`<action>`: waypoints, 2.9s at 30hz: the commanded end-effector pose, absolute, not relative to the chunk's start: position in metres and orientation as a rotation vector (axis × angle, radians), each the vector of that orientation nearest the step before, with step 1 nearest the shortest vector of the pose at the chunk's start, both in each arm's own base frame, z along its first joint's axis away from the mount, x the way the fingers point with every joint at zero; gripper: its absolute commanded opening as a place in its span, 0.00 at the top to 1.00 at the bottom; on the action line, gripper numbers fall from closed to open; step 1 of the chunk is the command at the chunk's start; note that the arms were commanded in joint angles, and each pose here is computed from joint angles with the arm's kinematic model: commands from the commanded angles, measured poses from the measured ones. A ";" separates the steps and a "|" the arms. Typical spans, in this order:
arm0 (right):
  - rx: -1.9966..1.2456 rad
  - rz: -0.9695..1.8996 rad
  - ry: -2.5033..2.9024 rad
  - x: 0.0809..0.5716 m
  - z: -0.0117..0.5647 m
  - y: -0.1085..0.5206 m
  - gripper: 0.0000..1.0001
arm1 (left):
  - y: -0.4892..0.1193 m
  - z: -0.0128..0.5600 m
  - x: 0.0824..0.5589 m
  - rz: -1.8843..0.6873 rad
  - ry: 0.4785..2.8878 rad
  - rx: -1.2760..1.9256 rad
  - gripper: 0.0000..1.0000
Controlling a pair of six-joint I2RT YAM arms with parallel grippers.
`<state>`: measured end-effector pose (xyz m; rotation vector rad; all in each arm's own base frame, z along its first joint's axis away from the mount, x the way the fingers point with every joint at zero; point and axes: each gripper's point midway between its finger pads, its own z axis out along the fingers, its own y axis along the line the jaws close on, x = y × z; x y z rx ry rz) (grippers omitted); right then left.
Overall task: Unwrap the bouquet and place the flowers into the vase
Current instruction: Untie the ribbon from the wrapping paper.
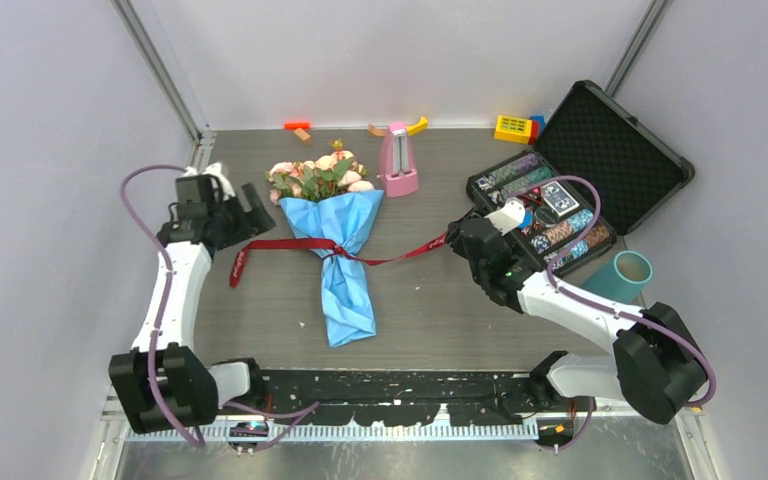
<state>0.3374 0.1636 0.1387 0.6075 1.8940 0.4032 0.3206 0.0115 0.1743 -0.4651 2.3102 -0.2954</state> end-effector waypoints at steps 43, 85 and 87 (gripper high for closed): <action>0.468 0.450 1.947 0.321 0.153 0.167 0.37 | -0.178 0.119 0.335 -0.240 2.453 0.343 0.60; -0.125 0.916 2.117 0.331 0.135 0.353 0.36 | -0.160 0.131 0.320 -0.357 2.371 0.002 1.00; -0.143 0.931 2.126 0.331 0.131 0.363 0.35 | -0.157 0.129 0.318 -0.364 2.384 -0.019 1.00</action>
